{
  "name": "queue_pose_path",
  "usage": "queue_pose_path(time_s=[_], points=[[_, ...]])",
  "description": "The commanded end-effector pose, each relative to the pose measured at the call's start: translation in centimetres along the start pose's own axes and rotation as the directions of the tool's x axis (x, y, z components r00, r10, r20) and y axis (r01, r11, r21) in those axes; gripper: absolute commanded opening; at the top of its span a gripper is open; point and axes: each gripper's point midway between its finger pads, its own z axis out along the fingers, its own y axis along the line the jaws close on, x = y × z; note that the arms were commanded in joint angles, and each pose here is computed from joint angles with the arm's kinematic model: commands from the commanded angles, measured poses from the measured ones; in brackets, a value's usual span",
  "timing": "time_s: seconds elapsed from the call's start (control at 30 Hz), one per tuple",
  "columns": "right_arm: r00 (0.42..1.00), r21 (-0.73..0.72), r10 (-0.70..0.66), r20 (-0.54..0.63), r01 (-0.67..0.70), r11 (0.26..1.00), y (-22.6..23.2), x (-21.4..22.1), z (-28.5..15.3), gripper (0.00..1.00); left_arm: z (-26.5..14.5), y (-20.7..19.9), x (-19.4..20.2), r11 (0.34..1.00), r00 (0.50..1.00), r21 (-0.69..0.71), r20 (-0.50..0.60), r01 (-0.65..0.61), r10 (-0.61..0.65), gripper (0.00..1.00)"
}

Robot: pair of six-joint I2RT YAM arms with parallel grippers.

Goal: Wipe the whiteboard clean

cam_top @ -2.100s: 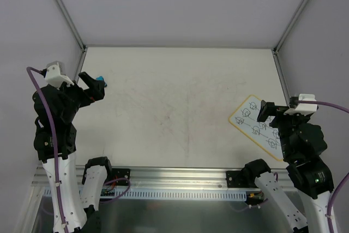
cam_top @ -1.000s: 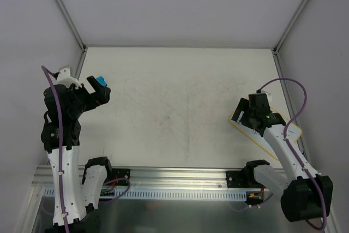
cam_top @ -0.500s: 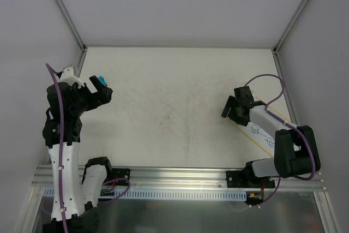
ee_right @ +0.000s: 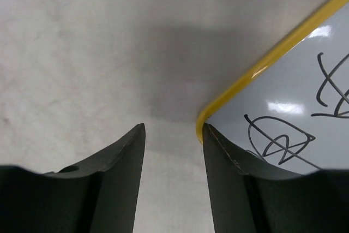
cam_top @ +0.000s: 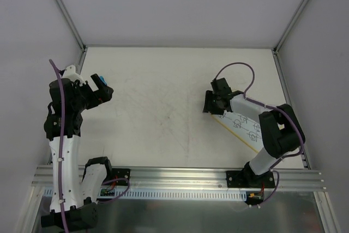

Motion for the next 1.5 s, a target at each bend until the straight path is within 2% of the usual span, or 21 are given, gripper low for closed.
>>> queue_pose_path(time_s=[0.0,0.13,0.17,0.27,0.4,0.47,0.63,0.77,0.83,0.87,0.9,0.97,1.17,1.47], points=[[0.978,-0.186,-0.134,-0.16,0.103,0.977,5.2,4.0,0.6,0.49,0.0,-0.8,-0.8,0.999,1.0,0.031,0.013,-0.019,0.018,0.99],[0.926,-0.33,-0.31,-0.214,0.23,0.915,10.8,7.3,0.3,0.46,0.2,-0.7,-0.8,0.999,1.0,0.028,0.008,-0.015,0.015,0.99],[0.887,-0.389,-0.395,-0.238,0.285,0.876,12.6,9.5,0.1,0.46,0.3,-0.7,-0.8,0.999,1.0,0.029,0.007,-0.016,0.016,0.99],[0.809,-0.517,-0.534,-0.246,0.356,0.778,17.5,12.5,-1.6,0.45,0.4,-0.6,-0.7,1.0,1.0,0.022,0.001,-0.012,0.012,0.99],[0.672,-0.568,-0.709,-0.214,0.505,0.65,20.8,15.1,-3.2,0.46,0.7,-0.5,-0.7,1.0,1.0,0.018,-0.007,-0.006,0.006,0.99],[0.664,-0.564,-0.731,-0.156,0.548,0.618,22.7,14.4,-4.2,0.46,0.8,-0.3,-0.7,1.0,1.0,0.012,-0.007,-0.007,0.007,0.99],[0.724,-0.476,-0.686,-0.075,0.578,0.663,22.8,9.7,-6.8,0.5,1.0,0.5,-0.4,0.999,1.0,-0.032,-0.006,0.018,-0.018,0.99],[0.808,-0.309,-0.588,-0.003,0.559,0.769,18.3,3.8,-8.5,0.52,1.5,1.7,0.0,0.995,0.999,-0.094,-0.009,0.041,-0.042,0.99],[0.865,-0.248,-0.501,-0.013,0.483,0.84,15.6,2.2,-8.7,0.51,1.9,2.1,0.4,0.993,0.998,-0.11,-0.023,0.053,-0.056,0.99],[0.913,-0.209,-0.408,-0.003,0.398,0.893,13.3,0.2,-9.2,0.5,2.0,2.2,0.5,0.992,0.998,-0.115,-0.026,0.056,-0.06,0.99],[0.93,-0.17,-0.365,-0.05,0.352,0.92,10.7,0.9,-8.4,0.48,2.2,2.4,0.8,0.99,0.997,-0.122,-0.038,0.066,-0.071,0.99],[0.961,-0.102,-0.269,-0.069,0.262,0.96,6.7,0.1,-7.8,0.46,2.6,2.5,1.1,0.989,0.995,-0.125,-0.055,0.074,-0.081,0.99],[0.975,-0.003,-0.158,-0.157,0.16,0.987,-0.2,2.7,-6.6,0.38,3.6,2.6,1.8,0.988,0.99,-0.125,-0.099,0.088,-0.101,0.99],[0.97,0.042,-0.091,-0.226,0.103,0.994,-2.6,3.7,-3.2,0.28,4.5,2.8,2.4,0.987,0.983,-0.131,-0.143,0.098,-0.117,0.99]])
